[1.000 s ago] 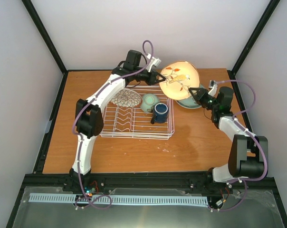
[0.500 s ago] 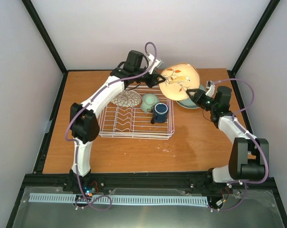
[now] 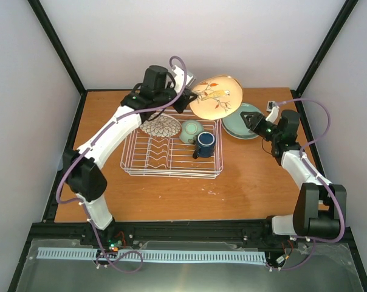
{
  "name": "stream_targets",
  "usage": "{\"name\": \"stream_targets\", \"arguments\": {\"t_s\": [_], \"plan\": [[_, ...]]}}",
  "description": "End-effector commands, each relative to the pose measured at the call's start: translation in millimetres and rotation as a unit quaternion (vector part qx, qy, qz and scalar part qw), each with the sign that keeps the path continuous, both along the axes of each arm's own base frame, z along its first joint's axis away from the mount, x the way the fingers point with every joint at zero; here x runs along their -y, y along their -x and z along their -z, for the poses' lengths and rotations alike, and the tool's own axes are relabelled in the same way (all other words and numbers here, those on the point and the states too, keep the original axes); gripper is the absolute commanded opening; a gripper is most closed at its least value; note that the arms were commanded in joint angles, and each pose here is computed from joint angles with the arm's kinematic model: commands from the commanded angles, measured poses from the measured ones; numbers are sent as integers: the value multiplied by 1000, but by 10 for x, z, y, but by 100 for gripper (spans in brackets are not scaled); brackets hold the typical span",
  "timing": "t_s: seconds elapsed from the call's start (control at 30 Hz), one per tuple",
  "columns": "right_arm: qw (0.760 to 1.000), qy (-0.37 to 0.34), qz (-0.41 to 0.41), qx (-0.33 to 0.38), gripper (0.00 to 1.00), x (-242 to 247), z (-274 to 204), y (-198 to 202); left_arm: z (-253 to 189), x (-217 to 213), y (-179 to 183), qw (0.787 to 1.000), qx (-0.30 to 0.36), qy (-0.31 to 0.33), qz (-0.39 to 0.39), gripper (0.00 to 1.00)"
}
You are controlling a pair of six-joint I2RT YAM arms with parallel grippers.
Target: Load the mixed dishes into the dish rack
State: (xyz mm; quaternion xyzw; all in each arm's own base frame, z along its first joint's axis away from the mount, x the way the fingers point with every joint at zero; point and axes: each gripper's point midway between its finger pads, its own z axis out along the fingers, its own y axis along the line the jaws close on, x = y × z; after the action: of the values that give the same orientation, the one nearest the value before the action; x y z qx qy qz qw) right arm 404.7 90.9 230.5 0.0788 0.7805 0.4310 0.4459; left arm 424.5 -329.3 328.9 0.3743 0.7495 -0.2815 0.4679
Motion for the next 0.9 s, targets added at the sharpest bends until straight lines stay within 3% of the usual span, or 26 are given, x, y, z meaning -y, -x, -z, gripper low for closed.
{"name": "stream_targets", "arguments": {"t_s": [0.0, 0.33, 0.53, 0.73, 0.87], "plan": [[999, 16, 11, 29, 44, 78, -107, -12, -855, -246, 166, 988, 141, 49, -27, 1], [1000, 8, 6, 7, 44, 110, 122, -114, -803, -1173, 775, 956, 291, 20, -43, 0], [1000, -7, 0, -3, 44, 92, 232, -175, -808, -1589, 1075, 942, 331, 46, 11, 1], [1000, -9, 2, -11, 44, 103, 318, -204, -544, -1878, 1065, 947, 315, 41, 49, 1], [1000, -14, 2, -18, 44, 101, 385, -240, -393, -1907, 1127, 933, 354, 18, 58, 1]]}}
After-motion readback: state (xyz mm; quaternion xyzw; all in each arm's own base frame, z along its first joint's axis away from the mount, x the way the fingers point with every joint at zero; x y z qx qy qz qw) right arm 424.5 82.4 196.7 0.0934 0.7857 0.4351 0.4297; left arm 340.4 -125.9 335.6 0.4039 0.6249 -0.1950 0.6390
